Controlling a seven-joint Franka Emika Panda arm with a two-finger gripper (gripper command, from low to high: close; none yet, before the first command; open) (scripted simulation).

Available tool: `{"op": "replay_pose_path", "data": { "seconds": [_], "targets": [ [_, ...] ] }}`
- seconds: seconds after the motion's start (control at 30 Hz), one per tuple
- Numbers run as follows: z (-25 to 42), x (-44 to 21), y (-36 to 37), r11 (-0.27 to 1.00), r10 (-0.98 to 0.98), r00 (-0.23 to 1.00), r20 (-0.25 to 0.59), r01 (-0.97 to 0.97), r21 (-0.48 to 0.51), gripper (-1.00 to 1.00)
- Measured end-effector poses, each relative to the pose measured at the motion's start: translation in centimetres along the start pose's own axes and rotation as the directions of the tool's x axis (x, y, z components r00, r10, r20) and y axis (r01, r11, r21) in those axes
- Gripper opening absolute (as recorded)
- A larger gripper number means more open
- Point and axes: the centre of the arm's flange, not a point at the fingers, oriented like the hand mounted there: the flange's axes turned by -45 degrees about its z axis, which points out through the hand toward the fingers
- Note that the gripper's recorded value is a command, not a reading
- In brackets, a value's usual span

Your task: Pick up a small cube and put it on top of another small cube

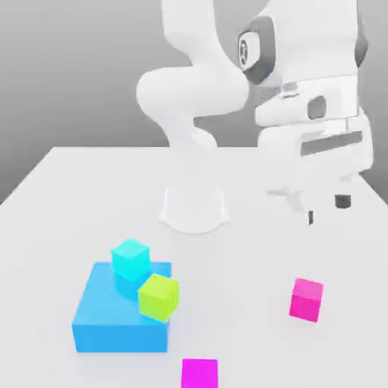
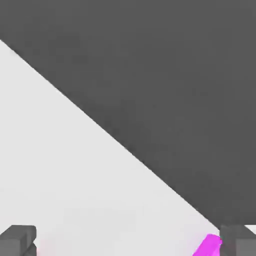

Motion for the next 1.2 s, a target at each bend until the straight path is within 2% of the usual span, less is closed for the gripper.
{"op": "replay_pose_path", "data": {
  "seconds": [0.2,0.4,0.43,0.67,0.87,1.03,1.2],
  "targets": [
    [10.3,-4.0,-8.1,0.953,-0.293,0.946,0.138,0.277,0.126,0.0],
    [16.5,-5.6,-9.1,0.945,-0.315,0.937,0.15,0.295,0.142,0.0],
    [17.1,-5.8,-9.2,0.945,-0.315,0.937,0.151,0.295,0.142,-1.0],
    [17.1,-5.8,-9.2,0.945,-0.316,0.937,0.152,0.295,0.142,-1.0],
    [11.9,-4.8,-8.7,0.945,-0.316,0.937,0.152,0.295,0.141,-1.0],
    [6.9,-8.2,2.5,0.997,0.012,0.981,0.195,-0.026,0.071,-1.0],
    [1.0,-14.6,11.5,0.935,0.344,0.916,0.208,-0.353,0.008,-1.0]
  ]
}}
